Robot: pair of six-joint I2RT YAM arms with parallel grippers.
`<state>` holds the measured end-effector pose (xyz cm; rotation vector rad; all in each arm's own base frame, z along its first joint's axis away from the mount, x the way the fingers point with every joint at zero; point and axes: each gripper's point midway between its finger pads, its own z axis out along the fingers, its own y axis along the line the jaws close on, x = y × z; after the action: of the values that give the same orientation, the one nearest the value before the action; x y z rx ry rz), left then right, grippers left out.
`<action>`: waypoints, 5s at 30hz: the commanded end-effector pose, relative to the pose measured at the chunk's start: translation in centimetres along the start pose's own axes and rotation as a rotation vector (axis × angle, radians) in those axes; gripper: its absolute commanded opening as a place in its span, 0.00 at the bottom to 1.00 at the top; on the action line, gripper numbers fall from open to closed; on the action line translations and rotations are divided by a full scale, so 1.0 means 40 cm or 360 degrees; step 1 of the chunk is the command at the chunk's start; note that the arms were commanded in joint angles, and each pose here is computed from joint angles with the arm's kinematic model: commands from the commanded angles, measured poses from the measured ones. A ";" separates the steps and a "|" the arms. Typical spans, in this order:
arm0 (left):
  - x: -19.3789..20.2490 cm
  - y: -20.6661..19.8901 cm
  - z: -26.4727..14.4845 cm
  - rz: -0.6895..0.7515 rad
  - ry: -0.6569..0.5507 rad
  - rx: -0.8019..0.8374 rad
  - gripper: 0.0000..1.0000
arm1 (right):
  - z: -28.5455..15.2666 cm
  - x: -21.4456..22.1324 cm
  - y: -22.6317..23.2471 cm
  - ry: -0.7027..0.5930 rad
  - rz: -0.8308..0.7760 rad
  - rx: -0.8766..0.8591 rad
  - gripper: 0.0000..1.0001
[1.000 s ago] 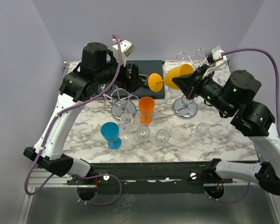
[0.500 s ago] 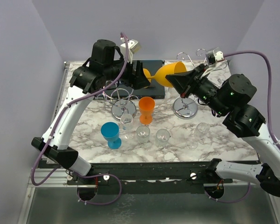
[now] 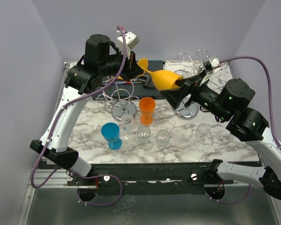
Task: Place the wine glass upside down on the wine glass rack
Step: Turn the wine glass upside down at the wine rack.
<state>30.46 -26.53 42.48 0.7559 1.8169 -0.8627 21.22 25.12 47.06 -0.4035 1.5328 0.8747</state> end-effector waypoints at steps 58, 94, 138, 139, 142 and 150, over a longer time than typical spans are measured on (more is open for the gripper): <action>-0.038 -0.513 0.349 0.2779 -0.0537 0.0173 0.00 | -0.071 -0.390 -0.666 -0.0336 -0.0428 0.1520 1.00; -0.063 -0.305 0.500 0.2882 -0.0191 0.0000 0.00 | -0.177 -0.426 -0.614 -0.0518 -0.0492 0.1564 1.00; -0.032 -0.256 0.398 0.2781 -0.0049 -0.0087 0.00 | -0.185 -0.397 -0.622 -0.0456 -0.0483 0.1589 1.00; -0.031 -0.265 0.394 0.2777 -0.0059 -0.0082 0.00 | -0.185 -0.396 -0.623 -0.0454 -0.0483 0.1589 1.00; -0.022 -0.287 0.389 0.2777 -0.0068 -0.0062 0.00 | -0.184 -0.391 -0.626 -0.0447 -0.0482 0.1591 1.00; 0.009 -0.353 0.379 0.2780 -0.0098 0.0010 0.00 | -0.180 -0.376 -0.634 -0.0422 -0.0479 0.1598 1.00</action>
<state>28.07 -47.55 39.21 1.8029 0.5233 0.2994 36.83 0.24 54.18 0.2184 1.4077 -0.1069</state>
